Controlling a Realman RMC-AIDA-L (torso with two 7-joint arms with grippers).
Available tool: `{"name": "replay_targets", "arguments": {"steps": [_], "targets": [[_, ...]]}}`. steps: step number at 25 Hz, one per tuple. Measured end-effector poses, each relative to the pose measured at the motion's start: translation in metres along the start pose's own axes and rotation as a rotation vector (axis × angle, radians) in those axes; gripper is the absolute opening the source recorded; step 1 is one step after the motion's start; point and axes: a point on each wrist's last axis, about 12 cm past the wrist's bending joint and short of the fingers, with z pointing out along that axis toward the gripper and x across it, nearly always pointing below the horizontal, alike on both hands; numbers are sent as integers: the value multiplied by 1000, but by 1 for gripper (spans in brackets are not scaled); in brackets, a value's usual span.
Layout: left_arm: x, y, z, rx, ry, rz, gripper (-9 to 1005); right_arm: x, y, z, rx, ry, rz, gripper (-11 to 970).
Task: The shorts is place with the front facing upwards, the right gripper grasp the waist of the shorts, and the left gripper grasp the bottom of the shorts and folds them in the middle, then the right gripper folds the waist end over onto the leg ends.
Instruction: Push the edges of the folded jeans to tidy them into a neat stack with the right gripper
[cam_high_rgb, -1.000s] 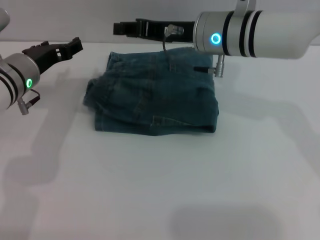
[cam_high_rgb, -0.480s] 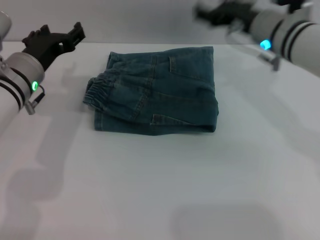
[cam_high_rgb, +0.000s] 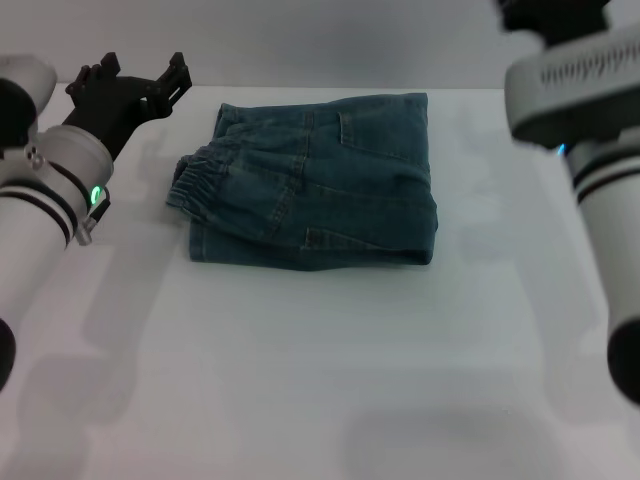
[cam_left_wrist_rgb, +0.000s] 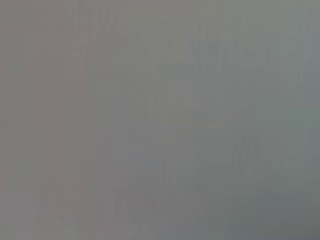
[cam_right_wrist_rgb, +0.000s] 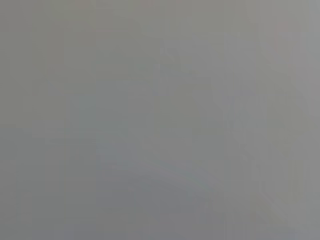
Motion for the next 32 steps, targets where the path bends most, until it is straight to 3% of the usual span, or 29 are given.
{"name": "replay_targets", "arguments": {"steps": [6,11,17,22,25,30,32], "targets": [[11,-4,-3,11,-51,-24,849,31,11,-25,-114,63,294,721],[17,-4,-6,21,-63,-24,849,52,10,-45,-149,141,380,719],[21,-12,-3,49,-54,-4,849,60,23,-57,-246,179,365,578],[24,-22,-4,92,-54,8,849,66,38,-63,-353,258,428,343],[28,-28,-5,119,-38,4,849,70,45,-69,-397,290,422,120],[33,-35,-3,149,-14,26,849,73,56,-76,-461,359,442,-2],[34,-37,-2,159,-9,35,849,75,59,-77,-483,389,432,-2]]}}
